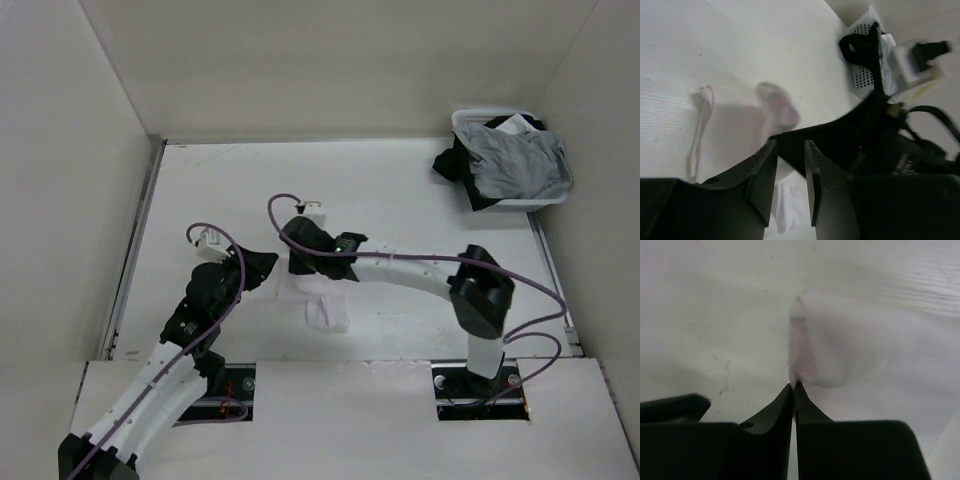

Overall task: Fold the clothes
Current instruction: Fold the tank top

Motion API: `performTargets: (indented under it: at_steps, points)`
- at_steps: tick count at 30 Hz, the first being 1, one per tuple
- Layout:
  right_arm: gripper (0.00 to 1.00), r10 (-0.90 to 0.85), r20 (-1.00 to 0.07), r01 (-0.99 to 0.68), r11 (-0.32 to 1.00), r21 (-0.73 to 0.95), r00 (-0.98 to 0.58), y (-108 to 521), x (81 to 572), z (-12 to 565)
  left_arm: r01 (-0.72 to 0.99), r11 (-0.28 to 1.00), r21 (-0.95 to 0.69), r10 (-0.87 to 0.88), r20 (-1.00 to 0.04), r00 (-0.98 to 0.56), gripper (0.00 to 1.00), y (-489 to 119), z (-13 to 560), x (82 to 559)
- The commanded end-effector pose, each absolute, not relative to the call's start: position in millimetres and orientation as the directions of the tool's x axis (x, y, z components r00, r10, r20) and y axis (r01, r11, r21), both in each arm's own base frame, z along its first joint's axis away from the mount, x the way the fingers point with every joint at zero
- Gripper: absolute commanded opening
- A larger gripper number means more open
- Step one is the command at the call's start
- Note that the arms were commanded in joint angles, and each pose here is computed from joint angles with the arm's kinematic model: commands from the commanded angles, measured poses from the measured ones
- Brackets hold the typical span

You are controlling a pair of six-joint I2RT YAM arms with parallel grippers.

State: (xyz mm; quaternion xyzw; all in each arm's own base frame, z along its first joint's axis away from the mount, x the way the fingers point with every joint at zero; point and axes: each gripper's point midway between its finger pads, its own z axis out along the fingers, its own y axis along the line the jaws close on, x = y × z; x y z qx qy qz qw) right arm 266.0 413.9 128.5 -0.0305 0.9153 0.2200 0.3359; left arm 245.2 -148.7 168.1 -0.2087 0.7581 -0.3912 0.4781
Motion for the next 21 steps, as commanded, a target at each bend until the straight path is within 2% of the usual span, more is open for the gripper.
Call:
performTargets:
  at_steps: [1, 4, 5, 9, 11, 14, 15, 16, 19, 21]
  points:
    - [0.16, 0.055, -0.617, -0.217, 0.909, 0.357, -0.785, 445, 263, 115, 0.060, 0.621, -0.781, -0.687, -0.580, -0.438, 0.27, -135, 171, 240]
    - [0.43, 0.074, -0.623, -0.235, 0.887, 0.399, -0.779, 463, 256, 125, 0.031, 0.638, -0.769, -0.698, -0.595, -0.398, 0.31, -118, 173, 241]
    - [0.49, 0.092, -0.635, -0.239, 0.878, 0.415, -0.767, 462, 256, 135, 0.024, 0.644, -0.765, -0.698, -0.600, -0.391, 0.31, -114, 173, 242]
    - [0.50, 0.172, -0.676, -0.268, 0.827, 0.494, -0.717, 442, 249, 180, 0.013, 0.652, -0.758, -0.691, -0.601, -0.402, 0.33, -112, 169, 247]
    - [0.44, 0.197, -0.691, -0.288, 0.805, 0.519, -0.695, 425, 242, 193, 0.018, 0.653, -0.757, -0.681, -0.597, -0.424, 0.34, -119, 166, 251]
    - [0.21, 0.240, -0.714, -0.277, 0.804, 0.526, -0.658, 387, 244, 192, 0.026, 0.659, -0.751, -0.664, -0.598, -0.448, 0.36, -129, 161, 255]
    - [0.10, 0.263, -0.726, -0.265, 0.808, 0.525, -0.636, 368, 248, 189, 0.023, 0.668, -0.744, -0.655, -0.603, -0.455, 0.36, -131, 157, 256]
    - [0.04, 0.279, -0.732, -0.259, 0.808, 0.528, -0.622, 352, 249, 187, 0.020, 0.676, -0.736, -0.650, -0.610, -0.453, 0.37, -130, 155, 257]
    - [0.01, 0.323, -0.766, -0.251, 0.813, 0.526, -0.556, 309, 254, 182, 0.031, 0.699, -0.715, -0.639, -0.643, -0.423, 0.41, -124, 159, 257]
    - [0.06, 0.370, -0.783, -0.213, 0.823, 0.526, -0.501, 272, 262, 177, 0.022, 0.724, -0.689, -0.631, -0.676, -0.381, 0.45, -113, 164, 257]
